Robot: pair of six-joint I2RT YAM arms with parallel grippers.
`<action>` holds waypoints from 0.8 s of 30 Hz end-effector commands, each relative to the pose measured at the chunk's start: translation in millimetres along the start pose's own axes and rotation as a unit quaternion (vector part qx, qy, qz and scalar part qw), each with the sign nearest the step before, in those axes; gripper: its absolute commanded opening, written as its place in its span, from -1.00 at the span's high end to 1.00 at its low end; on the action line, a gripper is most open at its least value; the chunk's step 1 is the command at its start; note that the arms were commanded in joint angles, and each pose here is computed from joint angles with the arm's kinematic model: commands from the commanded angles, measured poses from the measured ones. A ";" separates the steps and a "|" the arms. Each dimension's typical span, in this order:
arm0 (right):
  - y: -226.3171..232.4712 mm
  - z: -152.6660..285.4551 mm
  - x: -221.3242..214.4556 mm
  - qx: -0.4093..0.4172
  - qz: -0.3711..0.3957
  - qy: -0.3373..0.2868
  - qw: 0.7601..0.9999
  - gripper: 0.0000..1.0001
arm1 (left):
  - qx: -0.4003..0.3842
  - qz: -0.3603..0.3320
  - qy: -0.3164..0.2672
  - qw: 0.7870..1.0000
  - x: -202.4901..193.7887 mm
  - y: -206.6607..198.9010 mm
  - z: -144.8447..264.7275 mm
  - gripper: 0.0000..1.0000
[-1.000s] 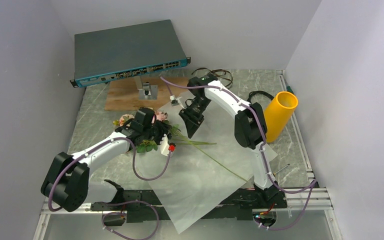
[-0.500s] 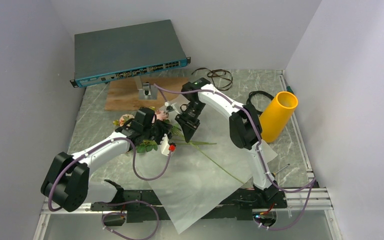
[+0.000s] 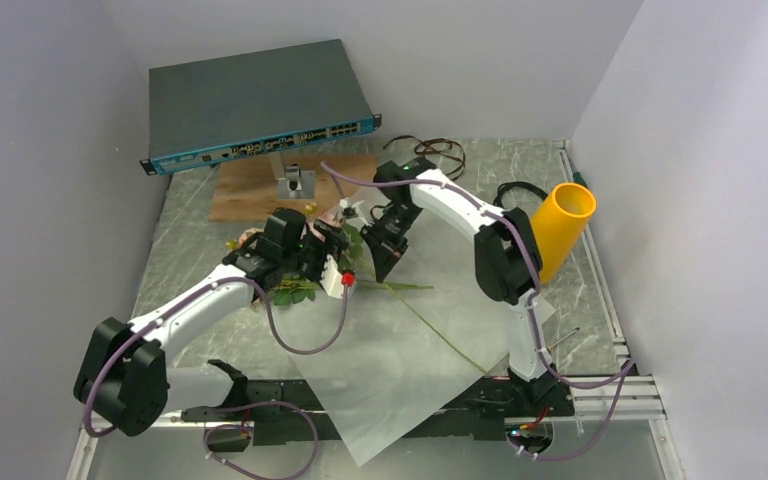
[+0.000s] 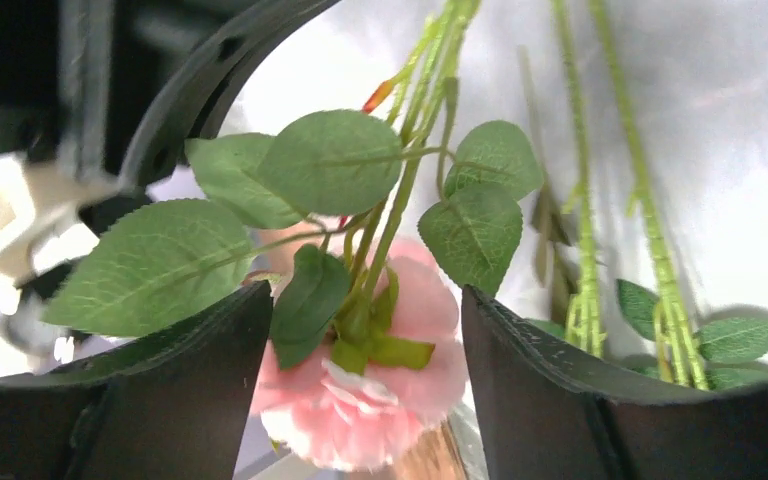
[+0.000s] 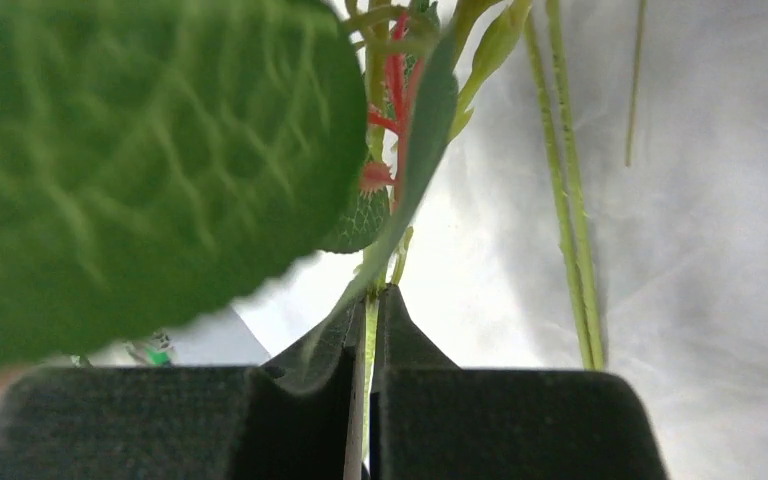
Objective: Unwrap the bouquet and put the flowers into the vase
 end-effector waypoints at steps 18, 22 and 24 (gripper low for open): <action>118.9 190.4 2.2 -0.211 0.143 -0.400 0.881 1.00 | 0.156 0.422 -0.023 0.893 45.6 83.6 110.5 -0.99; 140.0 231.0 -13.7 -0.271 0.133 -0.459 0.836 1.00 | 0.150 0.462 -0.029 0.874 48.2 77.6 108.5 -0.99; 155.4 255.5 -22.1 -0.307 0.132 -0.485 0.808 1.00 | 0.142 0.474 -0.038 0.868 51.4 73.3 107.0 -0.99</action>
Point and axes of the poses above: each gripper's point midway between its finger pads, its own z axis back along the fingers, its own y axis along the line the jaws close on, x = y × z, the point moved 5 cm from there along z, back along the fingers, and after that the axes turned 2 degrees about z, right-handed, at the moved point
